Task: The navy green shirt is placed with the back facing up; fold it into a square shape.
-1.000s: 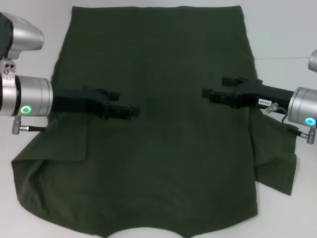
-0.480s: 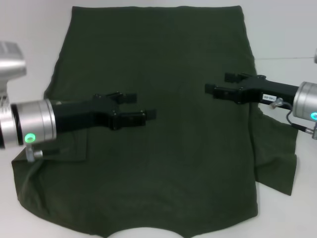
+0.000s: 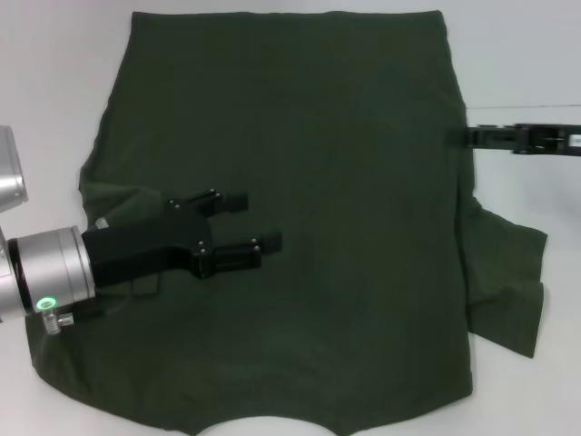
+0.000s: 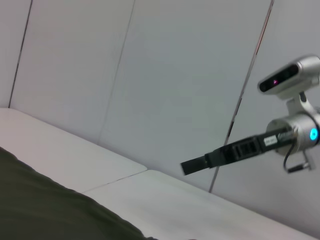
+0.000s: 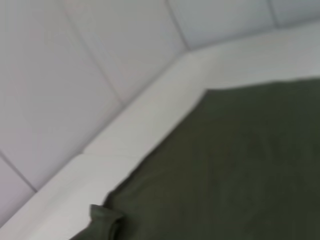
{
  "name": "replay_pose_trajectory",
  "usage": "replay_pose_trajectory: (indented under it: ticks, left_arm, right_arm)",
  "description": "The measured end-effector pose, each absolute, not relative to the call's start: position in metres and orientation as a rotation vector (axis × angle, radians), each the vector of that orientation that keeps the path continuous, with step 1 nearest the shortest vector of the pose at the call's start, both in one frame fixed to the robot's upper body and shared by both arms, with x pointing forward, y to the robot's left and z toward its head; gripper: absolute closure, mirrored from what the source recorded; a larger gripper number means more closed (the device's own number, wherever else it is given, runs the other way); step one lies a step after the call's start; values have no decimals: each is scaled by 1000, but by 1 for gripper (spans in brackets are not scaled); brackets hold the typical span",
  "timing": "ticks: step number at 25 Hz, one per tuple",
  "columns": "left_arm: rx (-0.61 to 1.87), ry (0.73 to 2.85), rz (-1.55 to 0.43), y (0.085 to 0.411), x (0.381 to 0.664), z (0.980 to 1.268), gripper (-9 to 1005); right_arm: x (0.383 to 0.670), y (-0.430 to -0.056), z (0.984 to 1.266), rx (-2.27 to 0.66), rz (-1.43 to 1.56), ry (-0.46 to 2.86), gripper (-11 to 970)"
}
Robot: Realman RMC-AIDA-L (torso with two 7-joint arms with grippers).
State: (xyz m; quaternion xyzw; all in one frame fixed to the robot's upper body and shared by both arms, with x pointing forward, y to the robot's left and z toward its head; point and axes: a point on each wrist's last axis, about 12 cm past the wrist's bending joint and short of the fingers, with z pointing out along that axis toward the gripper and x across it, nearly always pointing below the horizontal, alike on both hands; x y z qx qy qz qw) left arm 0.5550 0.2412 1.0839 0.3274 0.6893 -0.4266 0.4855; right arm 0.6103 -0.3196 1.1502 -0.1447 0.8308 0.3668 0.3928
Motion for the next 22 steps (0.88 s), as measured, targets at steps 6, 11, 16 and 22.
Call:
replay_pose_trajectory:
  ticks: [6,11,16,22]
  left_arm:
    - [864,1667,-1002,239,552,1080,87]
    - [935,1649,-945,239,549,1074,87]
    - [959,1665,-898,236,552,1071,88]
    - [971,1664,-851,236,555,1069,88]
  right_arm:
    - [602,-352,1164,-152,987,2279,81]
    - [591,-366,1162,-20,1015,2408,81]
    - [578,-375,1156,89,1056,2484,81]
    - [566,-382,1147,180,1085,2538,82]
